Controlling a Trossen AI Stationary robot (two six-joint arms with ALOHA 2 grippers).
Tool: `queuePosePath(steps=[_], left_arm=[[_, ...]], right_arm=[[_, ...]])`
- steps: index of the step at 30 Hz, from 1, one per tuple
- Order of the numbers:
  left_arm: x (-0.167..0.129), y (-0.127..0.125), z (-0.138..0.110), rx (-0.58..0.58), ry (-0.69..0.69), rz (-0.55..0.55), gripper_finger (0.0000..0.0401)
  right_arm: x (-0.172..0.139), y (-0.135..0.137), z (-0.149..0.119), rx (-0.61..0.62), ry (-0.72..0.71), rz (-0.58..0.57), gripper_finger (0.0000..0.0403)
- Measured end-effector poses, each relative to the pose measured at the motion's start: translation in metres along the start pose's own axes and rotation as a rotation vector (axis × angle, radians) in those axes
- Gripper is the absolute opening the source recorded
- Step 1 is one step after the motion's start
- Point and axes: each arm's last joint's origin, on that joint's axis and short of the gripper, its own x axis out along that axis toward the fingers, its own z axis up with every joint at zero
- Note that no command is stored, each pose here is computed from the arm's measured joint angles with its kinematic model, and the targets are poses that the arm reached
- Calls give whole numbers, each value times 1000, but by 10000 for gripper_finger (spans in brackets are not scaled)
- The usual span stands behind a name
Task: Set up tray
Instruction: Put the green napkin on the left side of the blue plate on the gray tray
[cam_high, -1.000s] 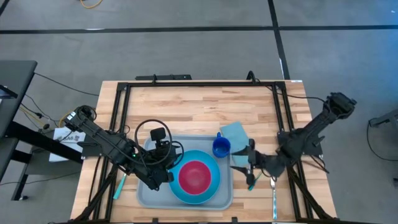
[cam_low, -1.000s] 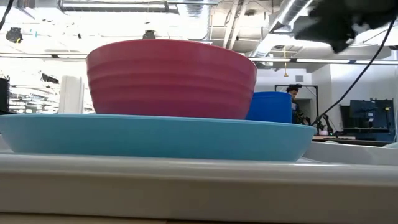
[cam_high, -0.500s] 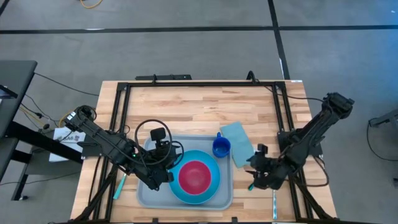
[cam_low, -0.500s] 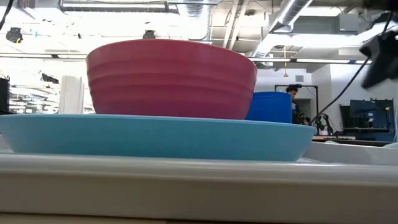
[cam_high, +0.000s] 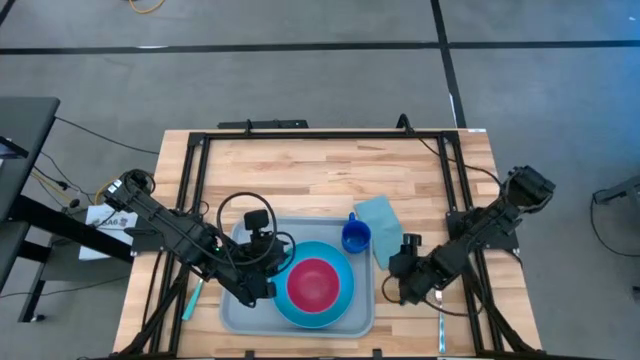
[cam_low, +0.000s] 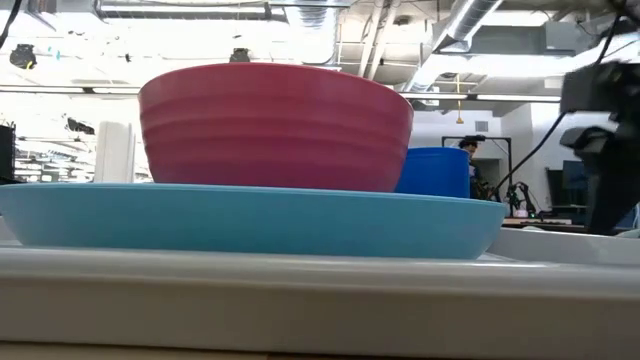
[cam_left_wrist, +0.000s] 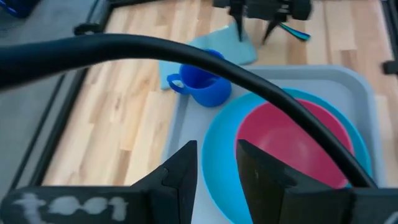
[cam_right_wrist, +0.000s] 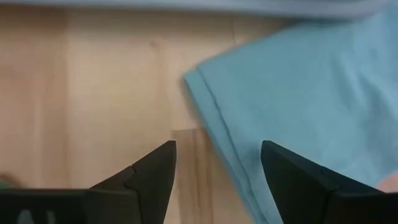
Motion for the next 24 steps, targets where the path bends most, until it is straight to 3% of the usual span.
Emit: queuePosePath(steps=[13,24], left_arm=[[0,-2,-1,0,34,-67,103],[0,-2,-1,0,34,-67,103]], right_arm=[[14,-20,19,60,43,43,200],[25,-21,21,89,115,69,101]])
